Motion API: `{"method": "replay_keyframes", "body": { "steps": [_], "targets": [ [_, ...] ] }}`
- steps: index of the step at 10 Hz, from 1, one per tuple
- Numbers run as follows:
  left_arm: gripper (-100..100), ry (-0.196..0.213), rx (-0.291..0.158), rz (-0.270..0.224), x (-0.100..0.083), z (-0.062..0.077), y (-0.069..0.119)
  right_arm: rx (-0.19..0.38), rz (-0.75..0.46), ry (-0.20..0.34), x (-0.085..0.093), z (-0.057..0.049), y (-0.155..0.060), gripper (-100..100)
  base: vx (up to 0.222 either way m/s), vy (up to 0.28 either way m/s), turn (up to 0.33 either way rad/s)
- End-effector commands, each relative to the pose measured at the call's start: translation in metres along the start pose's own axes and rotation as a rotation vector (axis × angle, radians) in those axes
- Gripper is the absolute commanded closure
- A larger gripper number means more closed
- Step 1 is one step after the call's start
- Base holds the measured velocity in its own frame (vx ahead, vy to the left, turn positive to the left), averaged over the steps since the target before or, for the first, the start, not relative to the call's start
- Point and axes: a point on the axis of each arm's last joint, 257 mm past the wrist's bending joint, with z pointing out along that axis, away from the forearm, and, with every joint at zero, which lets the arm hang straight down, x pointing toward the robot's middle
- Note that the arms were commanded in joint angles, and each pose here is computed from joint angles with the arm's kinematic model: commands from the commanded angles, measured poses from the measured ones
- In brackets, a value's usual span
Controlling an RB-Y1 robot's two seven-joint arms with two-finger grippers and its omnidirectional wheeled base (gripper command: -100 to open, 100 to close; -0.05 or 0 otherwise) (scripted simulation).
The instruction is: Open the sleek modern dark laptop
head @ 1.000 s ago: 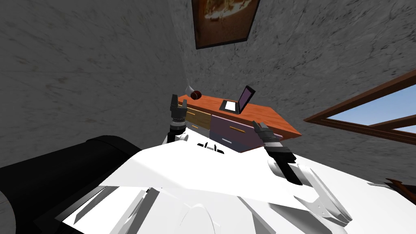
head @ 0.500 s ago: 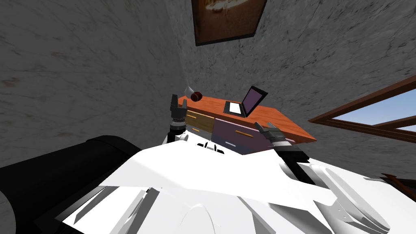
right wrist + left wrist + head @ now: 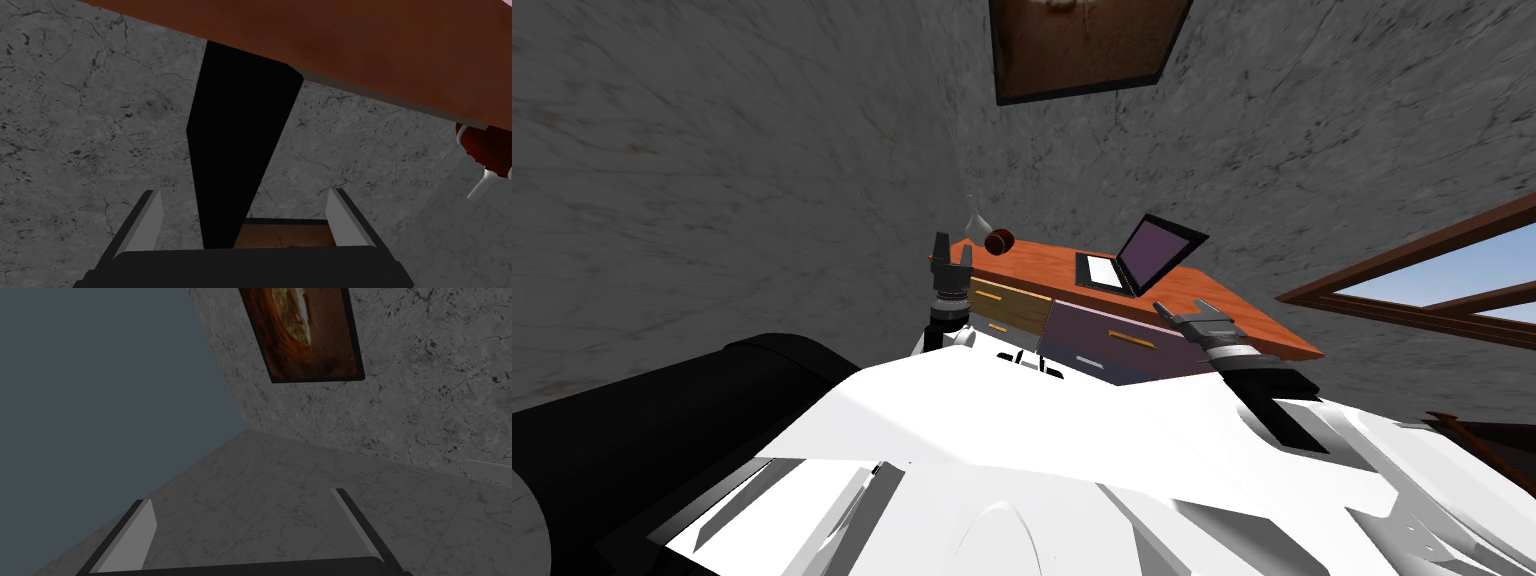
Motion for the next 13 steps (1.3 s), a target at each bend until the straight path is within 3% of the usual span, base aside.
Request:
{"method": "replay_keyframes", "body": {
  "steps": [1,10,13],
  "targets": [
    [0,0.0,0.0,0.0,0.0,0.0,0.0,0.038,-0.165,0.045,-0.002,0.003,-0.034,-100,0.094,0.197,-0.104],
    [0,0.0,0.0,0.0,0.0,0.0,0.0,0.111,-0.58,0.122,-0.04,0.012,-0.114,-100,0.066,0.144,-0.069],
    [0,0.0,0.0,0.0,0.0,0.0,0.0,0.106,-0.558,0.12,-0.04,0.013,-0.114,-100,0.062,0.046,-0.001]
  ]
}}
